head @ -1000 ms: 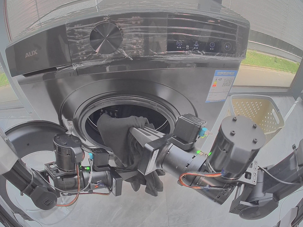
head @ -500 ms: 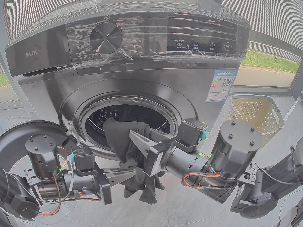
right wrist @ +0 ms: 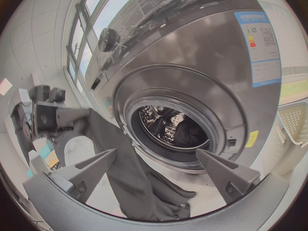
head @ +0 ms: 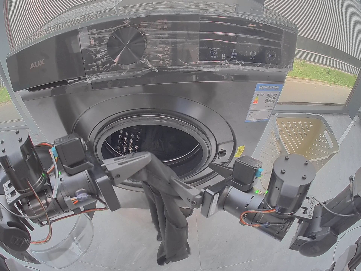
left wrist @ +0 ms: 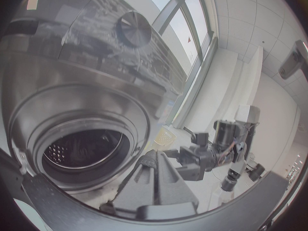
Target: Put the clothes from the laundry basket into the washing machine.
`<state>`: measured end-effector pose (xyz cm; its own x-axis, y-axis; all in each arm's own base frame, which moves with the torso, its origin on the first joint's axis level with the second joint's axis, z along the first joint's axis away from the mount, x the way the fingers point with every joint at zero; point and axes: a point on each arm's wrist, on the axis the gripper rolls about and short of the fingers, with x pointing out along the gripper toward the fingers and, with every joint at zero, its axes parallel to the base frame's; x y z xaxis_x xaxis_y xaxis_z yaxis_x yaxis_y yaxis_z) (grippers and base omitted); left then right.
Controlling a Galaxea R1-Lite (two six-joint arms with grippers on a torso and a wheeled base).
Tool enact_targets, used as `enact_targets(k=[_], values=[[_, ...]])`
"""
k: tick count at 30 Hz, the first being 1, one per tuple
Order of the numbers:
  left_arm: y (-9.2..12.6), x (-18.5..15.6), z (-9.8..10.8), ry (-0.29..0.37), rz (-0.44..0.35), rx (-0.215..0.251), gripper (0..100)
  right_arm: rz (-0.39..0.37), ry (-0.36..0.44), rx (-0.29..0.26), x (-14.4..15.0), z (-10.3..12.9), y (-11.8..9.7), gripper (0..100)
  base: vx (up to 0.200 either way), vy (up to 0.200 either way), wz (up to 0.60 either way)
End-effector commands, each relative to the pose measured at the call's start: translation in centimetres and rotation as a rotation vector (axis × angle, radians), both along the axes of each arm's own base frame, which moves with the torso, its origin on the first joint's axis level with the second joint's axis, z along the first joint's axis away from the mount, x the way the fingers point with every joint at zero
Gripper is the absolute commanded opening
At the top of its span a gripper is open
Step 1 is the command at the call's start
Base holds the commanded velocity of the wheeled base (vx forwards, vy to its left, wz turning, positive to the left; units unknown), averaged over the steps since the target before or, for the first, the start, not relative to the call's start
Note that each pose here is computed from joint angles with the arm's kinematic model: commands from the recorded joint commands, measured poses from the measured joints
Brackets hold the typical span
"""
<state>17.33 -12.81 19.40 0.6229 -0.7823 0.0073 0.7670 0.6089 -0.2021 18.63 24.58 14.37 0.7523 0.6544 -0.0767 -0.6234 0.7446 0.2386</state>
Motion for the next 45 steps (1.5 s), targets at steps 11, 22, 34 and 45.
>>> enact_targets(k=[11,22,34,45], values=[[-0.6,1.2,2.2,-0.062,0.067,-0.054,0,0.037,0.061,-0.161,-0.9,-3.2,-4.5,100,0.0,0.0,0.0],[-0.3,0.8,3.6,-0.106,0.068,-0.088,0,0.109,0.128,-0.201,-1.0,-5.0,-4.8,100,0.0,0.0,0.0],[0.0,0.0,4.9,-0.147,0.049,-0.124,0,0.086,0.121,-0.198,0.5,-7.3,-4.2,100,0.0,0.0,0.0],[0.5,-1.0,5.7,-0.16,-0.005,-0.159,0,0.103,0.128,-0.186,1.3,-8.0,-4.4,100,0.0,0.0,0.0]])
